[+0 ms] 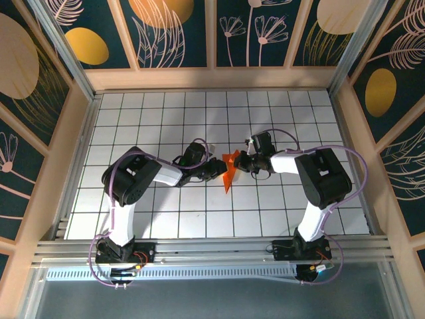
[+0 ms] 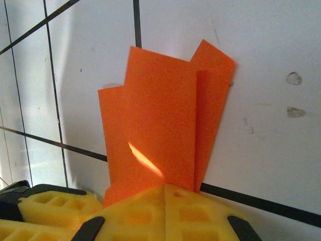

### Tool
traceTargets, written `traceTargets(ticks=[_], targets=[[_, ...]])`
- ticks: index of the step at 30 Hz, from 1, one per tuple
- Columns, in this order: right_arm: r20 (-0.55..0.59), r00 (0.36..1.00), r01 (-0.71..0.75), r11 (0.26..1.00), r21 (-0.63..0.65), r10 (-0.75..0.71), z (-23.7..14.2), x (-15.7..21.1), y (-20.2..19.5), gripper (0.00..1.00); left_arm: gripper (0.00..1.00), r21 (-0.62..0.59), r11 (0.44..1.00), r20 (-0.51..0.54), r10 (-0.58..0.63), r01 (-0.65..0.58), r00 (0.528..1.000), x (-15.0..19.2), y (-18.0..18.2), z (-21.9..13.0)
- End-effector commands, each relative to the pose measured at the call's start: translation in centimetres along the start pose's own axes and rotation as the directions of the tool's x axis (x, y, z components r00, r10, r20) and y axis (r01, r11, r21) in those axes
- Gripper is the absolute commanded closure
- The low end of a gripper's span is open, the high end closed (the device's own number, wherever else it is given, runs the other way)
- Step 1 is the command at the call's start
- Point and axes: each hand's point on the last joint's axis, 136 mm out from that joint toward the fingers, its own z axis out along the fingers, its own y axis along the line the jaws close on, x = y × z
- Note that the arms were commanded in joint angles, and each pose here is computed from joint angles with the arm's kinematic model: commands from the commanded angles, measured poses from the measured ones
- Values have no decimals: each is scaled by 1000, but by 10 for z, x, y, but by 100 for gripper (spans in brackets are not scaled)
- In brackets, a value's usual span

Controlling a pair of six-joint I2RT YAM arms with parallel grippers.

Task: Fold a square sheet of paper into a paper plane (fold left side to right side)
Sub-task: Fold the wing for the fifth time at the center of the table.

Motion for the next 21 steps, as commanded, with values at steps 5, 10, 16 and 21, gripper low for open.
traceTargets(ticks=[5, 10, 16, 21], targets=[[-50, 998, -37, 994, 100, 42, 4, 22, -36, 100, 70, -123, 991, 116, 70, -56, 991, -23, -7, -37], [-50, 998, -37, 995, 95, 42, 5, 22, -36, 100, 84, -139, 985, 70, 111, -101, 991, -12, -22, -56], [-56, 997, -38, 994, 98, 44, 6, 23, -37, 100, 95, -37, 991, -38, 128, -129, 991, 23, -54, -54], [-57, 997, -37, 995, 97, 42, 6, 23, -35, 100, 96, -9, 989, -110, 148, -150, 983, 42, -67, -32]])
